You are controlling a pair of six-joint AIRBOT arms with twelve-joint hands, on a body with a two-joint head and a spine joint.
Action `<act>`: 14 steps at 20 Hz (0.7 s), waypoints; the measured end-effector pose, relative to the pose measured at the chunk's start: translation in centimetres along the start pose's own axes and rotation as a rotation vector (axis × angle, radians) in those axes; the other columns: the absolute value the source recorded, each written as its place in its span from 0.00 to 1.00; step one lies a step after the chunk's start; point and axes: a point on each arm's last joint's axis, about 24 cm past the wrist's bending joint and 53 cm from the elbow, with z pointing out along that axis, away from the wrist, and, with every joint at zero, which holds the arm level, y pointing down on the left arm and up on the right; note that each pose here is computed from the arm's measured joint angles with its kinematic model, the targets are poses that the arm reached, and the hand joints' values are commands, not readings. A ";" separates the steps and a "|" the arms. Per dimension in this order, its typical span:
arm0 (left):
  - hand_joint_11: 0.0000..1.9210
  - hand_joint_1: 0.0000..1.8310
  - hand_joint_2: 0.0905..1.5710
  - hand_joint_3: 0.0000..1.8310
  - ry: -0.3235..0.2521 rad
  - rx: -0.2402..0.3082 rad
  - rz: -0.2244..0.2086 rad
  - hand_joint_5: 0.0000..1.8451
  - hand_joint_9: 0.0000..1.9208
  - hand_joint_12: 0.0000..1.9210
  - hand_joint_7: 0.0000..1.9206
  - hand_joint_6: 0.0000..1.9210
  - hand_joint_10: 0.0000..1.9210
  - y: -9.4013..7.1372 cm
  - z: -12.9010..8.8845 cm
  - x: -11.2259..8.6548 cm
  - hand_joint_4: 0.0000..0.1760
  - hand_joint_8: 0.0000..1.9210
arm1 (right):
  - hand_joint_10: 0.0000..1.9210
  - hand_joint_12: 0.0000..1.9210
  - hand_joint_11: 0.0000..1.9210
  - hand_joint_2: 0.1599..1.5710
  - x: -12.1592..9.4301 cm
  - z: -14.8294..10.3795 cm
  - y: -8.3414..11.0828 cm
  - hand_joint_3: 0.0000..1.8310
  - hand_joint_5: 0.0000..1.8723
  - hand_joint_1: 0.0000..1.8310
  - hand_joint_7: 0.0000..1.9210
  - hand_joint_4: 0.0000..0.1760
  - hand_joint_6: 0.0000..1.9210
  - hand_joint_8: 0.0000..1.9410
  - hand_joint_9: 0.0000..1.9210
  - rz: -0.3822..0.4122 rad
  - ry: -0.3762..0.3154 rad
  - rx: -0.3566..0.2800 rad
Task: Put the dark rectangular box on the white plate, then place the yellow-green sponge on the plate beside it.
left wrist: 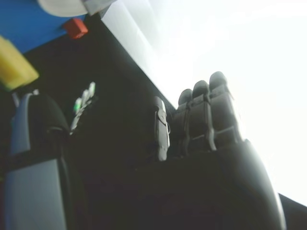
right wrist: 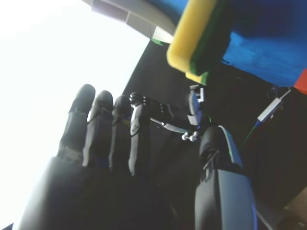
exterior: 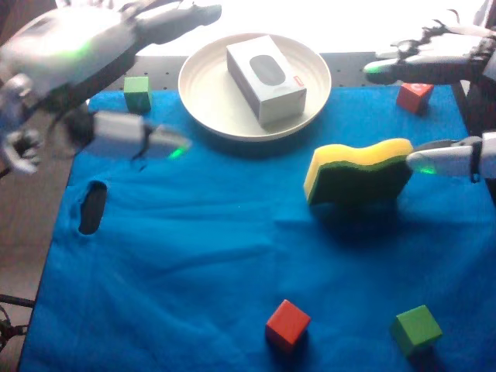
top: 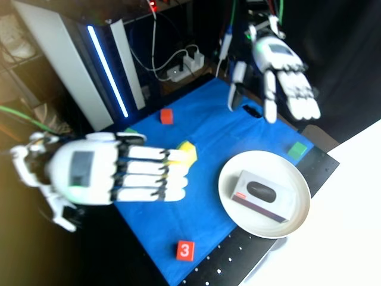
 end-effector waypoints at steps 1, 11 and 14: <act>0.00 0.47 0.56 0.00 -0.003 -0.016 0.002 0.03 0.00 0.00 0.00 0.00 0.00 0.5 -0.9 -0.4 0.83 0.00 | 0.01 0.29 0.04 0.61 0.6 0.2 -0.3 0.00 0.24 0.40 0.15 0.27 0.00 0.00 0.13 -0.005 0.020 0.012; 0.00 0.48 0.50 0.00 -0.027 -0.019 -0.006 0.04 0.00 0.00 0.00 0.00 0.00 -0.5 -5.6 -0.8 0.83 0.00 | 0.01 0.58 0.03 0.58 3.3 3.3 -2.8 0.00 0.28 0.43 0.23 0.51 0.00 0.01 0.24 -0.070 0.140 0.087; 0.00 0.50 0.50 0.00 -0.044 -0.038 -0.027 0.04 0.00 0.00 0.00 0.00 0.00 -0.2 -5.9 -1.1 0.91 0.00 | 0.01 0.54 0.11 0.58 4.4 4.0 -3.1 0.00 0.31 0.46 0.27 0.45 0.00 0.00 0.30 -0.072 0.165 0.098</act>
